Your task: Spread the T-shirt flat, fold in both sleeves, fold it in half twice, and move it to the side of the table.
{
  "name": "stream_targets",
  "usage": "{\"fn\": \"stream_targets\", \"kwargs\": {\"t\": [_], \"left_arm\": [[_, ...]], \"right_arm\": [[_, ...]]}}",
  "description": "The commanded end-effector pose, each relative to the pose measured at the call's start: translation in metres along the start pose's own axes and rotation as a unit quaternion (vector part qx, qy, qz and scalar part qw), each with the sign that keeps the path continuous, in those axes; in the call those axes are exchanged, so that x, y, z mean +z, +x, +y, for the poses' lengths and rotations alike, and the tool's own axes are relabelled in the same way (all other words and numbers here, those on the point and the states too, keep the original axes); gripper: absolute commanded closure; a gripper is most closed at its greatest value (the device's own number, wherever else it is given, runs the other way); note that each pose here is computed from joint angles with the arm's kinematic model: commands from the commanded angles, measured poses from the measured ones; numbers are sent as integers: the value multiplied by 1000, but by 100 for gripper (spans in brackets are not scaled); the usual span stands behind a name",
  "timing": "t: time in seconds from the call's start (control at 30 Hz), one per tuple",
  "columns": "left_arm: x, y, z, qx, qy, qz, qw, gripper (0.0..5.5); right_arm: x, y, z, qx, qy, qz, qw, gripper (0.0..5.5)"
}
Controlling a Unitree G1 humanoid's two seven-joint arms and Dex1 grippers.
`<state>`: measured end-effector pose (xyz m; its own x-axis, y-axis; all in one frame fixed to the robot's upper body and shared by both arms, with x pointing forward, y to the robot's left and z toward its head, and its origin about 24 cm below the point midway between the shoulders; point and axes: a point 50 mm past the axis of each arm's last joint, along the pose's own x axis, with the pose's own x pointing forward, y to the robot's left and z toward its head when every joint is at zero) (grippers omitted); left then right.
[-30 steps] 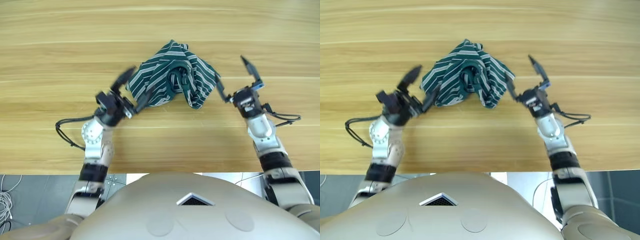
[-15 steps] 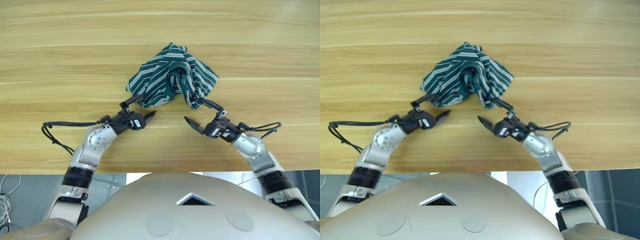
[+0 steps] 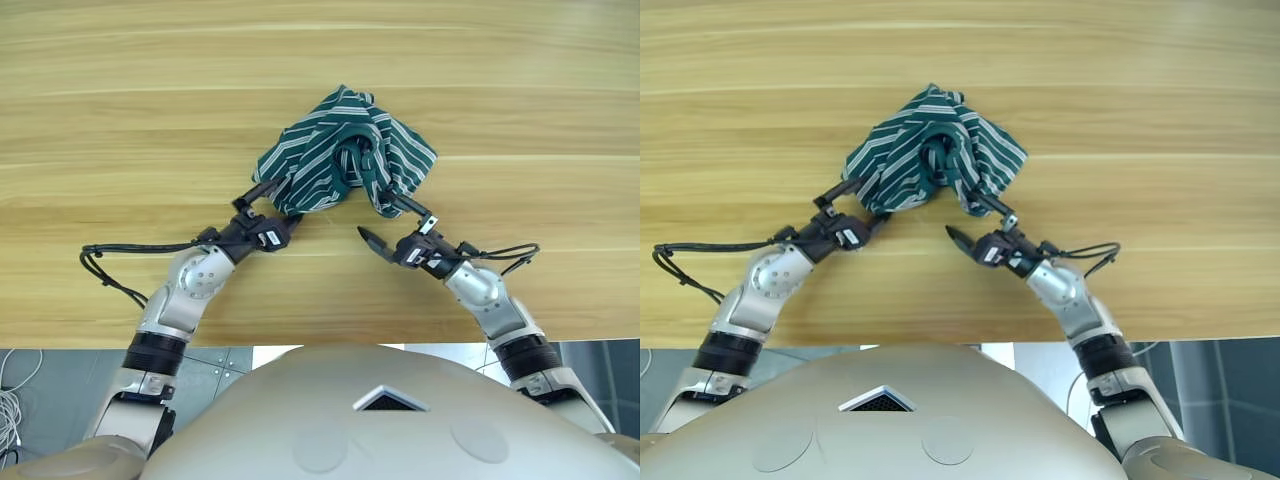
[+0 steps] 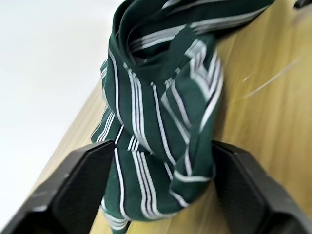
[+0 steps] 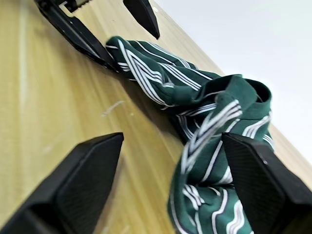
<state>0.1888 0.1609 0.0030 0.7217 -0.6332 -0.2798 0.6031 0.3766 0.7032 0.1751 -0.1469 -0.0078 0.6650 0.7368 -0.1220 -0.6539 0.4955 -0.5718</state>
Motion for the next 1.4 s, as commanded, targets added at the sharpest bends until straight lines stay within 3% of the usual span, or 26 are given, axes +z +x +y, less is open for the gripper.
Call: {"fn": "stream_targets", "kwargs": {"t": [0.03, 0.2, 0.4, 0.7, 0.9, 1.17, 1.3, 1.4], "left_arm": [[-10, -2, -1, -12, 9, 31, 999, 265], [-13, -3, -2, -23, 19, 37, 999, 348], [-12, -3, -5, -34, 22, 33, 999, 432], [-11, -3, -8, -31, 20, 34, 999, 548], [-12, -4, -7, -19, 18, 36, 999, 550], [-14, -2, 18, 68, -4, 32, 997, 550], [-7, -7, 40, 143, -61, -42, 987, 550], [9, -18, 60, 201, -133, -159, 957, 550]], "right_arm": [[-8, -2, -1, -1, -5, 24, 1000, 172], [-11, -2, 4, 8, -5, 33, 999, 172], [-17, -4, 7, 11, 1, 49, 999, 282], [-36, -4, -15, -31, -6, 88, 996, 441], [-37, -5, -19, -38, -15, 90, 995, 541], [-32, -12, -25, -58, -32, 77, 995, 548], [-23, -20, -59, -156, -21, 41, 987, 548], [-6, -30, -97, -258, 29, -34, 965, 548]]}}
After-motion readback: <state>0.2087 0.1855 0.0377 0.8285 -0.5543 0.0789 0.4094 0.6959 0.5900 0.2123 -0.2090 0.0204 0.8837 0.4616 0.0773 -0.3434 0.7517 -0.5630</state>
